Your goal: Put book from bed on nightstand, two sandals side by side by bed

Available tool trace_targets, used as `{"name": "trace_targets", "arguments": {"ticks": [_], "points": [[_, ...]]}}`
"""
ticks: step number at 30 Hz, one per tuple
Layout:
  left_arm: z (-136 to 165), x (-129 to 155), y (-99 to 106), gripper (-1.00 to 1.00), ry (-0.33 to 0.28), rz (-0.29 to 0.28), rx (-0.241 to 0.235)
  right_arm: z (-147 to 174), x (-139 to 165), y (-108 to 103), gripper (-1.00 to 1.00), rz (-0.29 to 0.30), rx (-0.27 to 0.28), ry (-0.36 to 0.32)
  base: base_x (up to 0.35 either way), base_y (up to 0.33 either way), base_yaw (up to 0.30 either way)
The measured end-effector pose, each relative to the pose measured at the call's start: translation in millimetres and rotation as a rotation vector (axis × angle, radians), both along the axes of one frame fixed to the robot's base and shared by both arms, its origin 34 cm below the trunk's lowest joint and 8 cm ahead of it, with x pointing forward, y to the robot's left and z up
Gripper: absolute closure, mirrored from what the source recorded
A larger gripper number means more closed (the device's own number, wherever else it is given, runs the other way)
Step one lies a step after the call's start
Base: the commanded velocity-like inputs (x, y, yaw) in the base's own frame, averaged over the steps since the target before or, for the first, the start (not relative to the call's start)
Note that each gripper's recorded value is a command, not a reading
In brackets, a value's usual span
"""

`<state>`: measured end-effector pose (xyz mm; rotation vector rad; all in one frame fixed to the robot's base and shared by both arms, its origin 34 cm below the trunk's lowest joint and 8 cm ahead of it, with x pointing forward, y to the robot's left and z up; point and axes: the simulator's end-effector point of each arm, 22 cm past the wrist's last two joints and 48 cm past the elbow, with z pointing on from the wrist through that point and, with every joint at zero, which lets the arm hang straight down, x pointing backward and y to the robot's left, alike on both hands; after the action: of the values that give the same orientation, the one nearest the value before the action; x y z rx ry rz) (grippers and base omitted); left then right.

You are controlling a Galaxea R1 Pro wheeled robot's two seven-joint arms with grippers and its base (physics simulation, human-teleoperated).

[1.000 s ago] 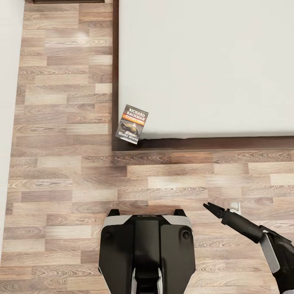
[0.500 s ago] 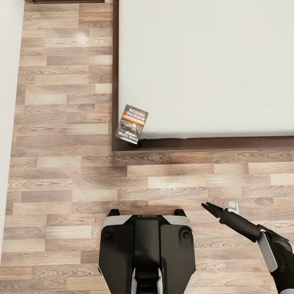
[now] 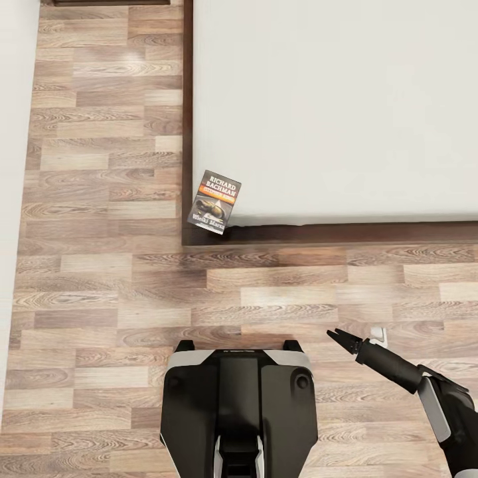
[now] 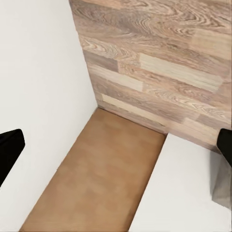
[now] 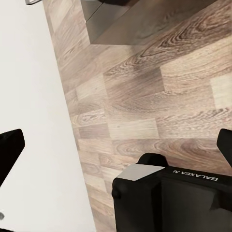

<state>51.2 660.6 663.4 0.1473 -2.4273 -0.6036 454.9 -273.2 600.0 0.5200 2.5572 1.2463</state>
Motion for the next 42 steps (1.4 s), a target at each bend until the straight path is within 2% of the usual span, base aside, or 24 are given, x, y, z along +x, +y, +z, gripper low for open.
{"name": "trace_targets", "arguments": {"ticks": [1, 2, 5, 6, 7, 12, 13, 16, 17, 20, 21, 26, 33, 37, 42], "points": [[-3, 18, 12, -1.0, -0.021, 0.004, 0.015, 0, 0, 0, -1.0, 0.0, 0.0, 0.0, 0.0, 0.0, 0.0], [-2, 19, 13, -1.0, -0.02, 0.004, 0.015, 0, 0, 0, -1.0, 0.0, 0.0, 0.0, 0.0, 0.0, 0.0], [-15, 83, 38, -1.0, -0.087, -0.005, 0.021, 0, 0, 0, -1.0, 0.0, 0.0, 0.0, 0.0, 0.0, 0.0], [-14, 84, 39, -1.0, -0.087, -0.006, 0.02, 0, 0, 0, -1.0, 0.0, 0.0, 0.0, 0.0, 0.0, 0.0], [-20, 107, 41, -1.0, -0.11, -0.012, 0.01, 0, 0, 0, -1.0, 0.0, 0.0, 0.0, 0.0, 0.0, 0.0], [-43, 225, 27, -1.0, -0.231, -0.024, -0.064, 0, 0, 1, -1.0, 0.0, 0.001, 0.0, 0.0, 0.0, 0.0], [-43, 225, 27, -1.0, -0.231, -0.026, -0.065, 0, 0, 1, -1.0, 0.0, 0.001, 0.0, 0.0, 0.0, 0.0], [-41, 288, 15, -1.0, -0.308, -0.014, -0.089, 0, 0, 2, -1.0, 0.002, 0.003, 0.0, 0.0, 0.0, 0.0], [-41, 288, 15, -1.0, -0.308, -0.015, -0.089, 0, 0, 2, -1.0, 0.002, 0.003, 0.0, 0.0, 0.005, 0.0], [-31, 341, -1, -1.0, -0.367, -0.008, -0.117, 0, -1, 7, -1.0, 0.007, 0.009, 0.002, 0.0, 0.023, 0.0], [-31, 341, -1, -1.0, -0.366, -0.01, -0.117, 0, -1, 7, -1.0, 0.007, 0.009, 0.002, 0.0, 0.041, 0.0], [-12, 403, -32, -1.0, -0.422, -0.042, -0.175, -1, 3, 11, -1.0, 0.014, 0.015, -0.005, 0.0, 0.067, 0.0], [0, 433, -49, -1.0, -0.455, -0.078, -0.201, -1, 12, 13, -1.0, 0.02, 0.018, -0.022, 0.0, 0.087, 0.0], [7, 448, -50, -1.0, -0.491, -0.093, -0.2, -1, 22, 19, -1.0, 0.032, 0.027, -0.039, 0.0, 0.121, 0.0], [10, 454, -48, -1.0, -0.507, -0.096, -0.196, -1, 26, 21, -1.0, 0.038, 0.03, -0.046, 0.0, 0.198, 0.0]]}}
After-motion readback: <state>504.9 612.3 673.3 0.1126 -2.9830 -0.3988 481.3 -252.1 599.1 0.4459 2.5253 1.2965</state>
